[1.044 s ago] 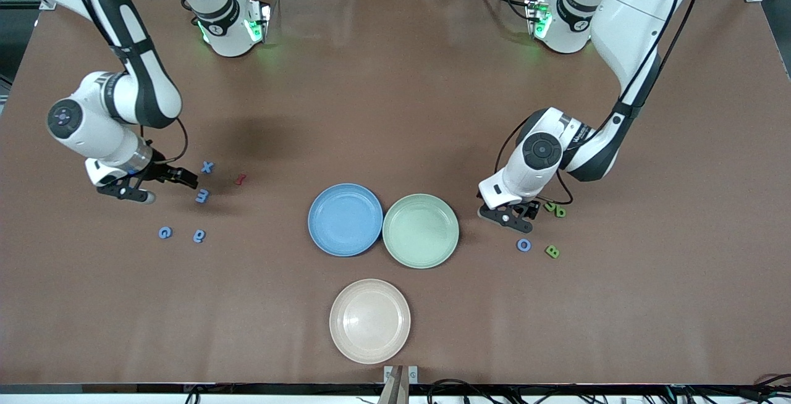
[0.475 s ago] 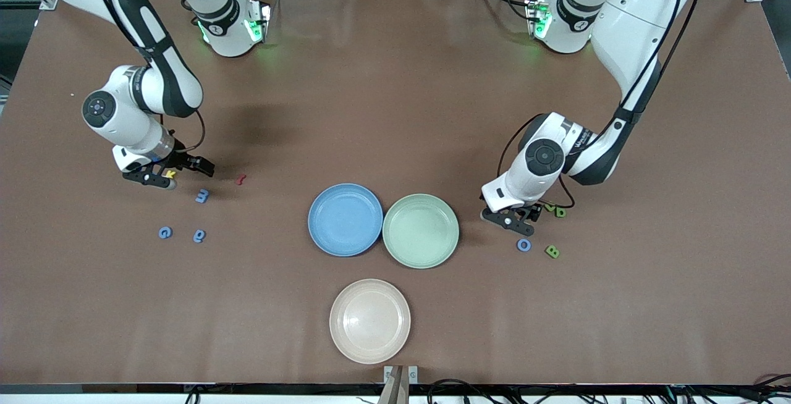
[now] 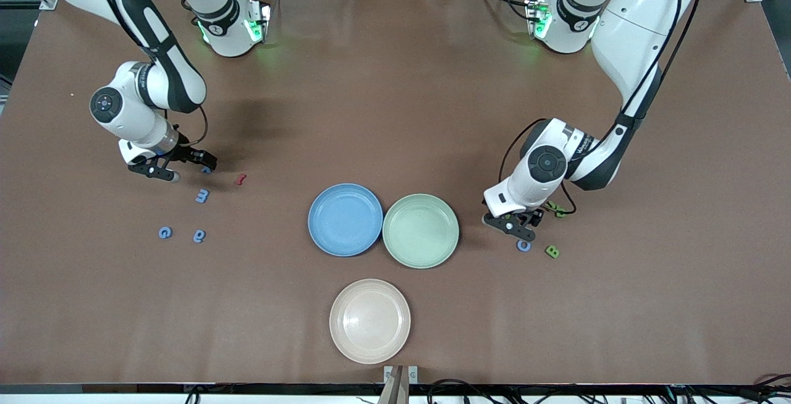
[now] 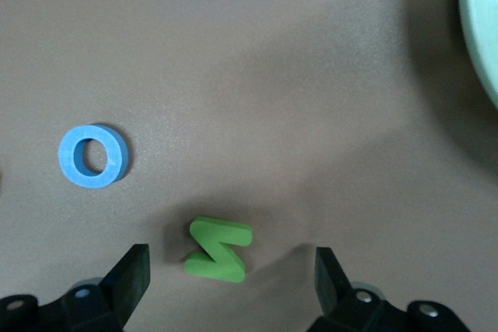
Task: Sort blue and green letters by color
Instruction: 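Grasp the green N with the left gripper while the right gripper grasps blue X, then carry the green N onto the green plate and open the left gripper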
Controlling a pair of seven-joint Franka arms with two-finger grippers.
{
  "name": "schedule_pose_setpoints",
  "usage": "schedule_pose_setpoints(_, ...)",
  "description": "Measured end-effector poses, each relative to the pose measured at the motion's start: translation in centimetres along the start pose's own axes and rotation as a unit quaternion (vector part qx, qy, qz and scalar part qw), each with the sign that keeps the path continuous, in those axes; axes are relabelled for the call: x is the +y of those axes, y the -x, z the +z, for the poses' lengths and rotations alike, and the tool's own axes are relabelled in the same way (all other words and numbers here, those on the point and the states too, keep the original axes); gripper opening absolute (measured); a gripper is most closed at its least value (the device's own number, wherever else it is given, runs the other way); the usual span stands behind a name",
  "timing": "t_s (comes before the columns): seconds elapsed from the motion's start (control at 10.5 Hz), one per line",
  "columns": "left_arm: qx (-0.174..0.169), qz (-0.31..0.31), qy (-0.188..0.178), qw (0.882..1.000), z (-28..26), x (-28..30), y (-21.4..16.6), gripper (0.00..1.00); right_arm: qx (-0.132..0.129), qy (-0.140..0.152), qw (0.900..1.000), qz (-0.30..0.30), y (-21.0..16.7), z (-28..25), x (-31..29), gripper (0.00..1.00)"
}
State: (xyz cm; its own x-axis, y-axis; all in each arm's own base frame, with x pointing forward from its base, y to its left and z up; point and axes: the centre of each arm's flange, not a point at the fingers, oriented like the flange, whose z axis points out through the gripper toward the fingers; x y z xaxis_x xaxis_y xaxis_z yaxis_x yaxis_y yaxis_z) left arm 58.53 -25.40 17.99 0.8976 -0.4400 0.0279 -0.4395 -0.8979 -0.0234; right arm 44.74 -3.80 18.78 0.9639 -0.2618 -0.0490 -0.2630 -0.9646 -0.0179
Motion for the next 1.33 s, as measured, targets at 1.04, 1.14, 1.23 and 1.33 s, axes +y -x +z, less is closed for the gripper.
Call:
schedule_pose_setpoints(1.04,0.002,-0.013,0.000,1.000,0.2,-1.6,-0.3,0.34,-0.013,0.003,1.000,0.013,1.2,2.0,-1.2,0.87)
schedule_pose_setpoints(1.14,0.003,-0.023,0.001,1.000,0.0,-1.2,-0.4,0.34,-0.012,0.003,1.000,0.013,1.2,1.9,-1.2,0.77)
schedule_pose_setpoints(1.23,0.006,-0.028,0.004,1.000,-0.2,-0.3,-0.6,0.34,-0.011,0.003,1.000,0.013,1.1,1.9,-1.2,0.72)
schedule_pose_setpoints(1.33,0.012,-0.025,0.005,1.000,-0.8,1.1,-1.0,0.34,-0.011,0.003,1.000,0.013,1.1,1.9,-1.2,0.65)
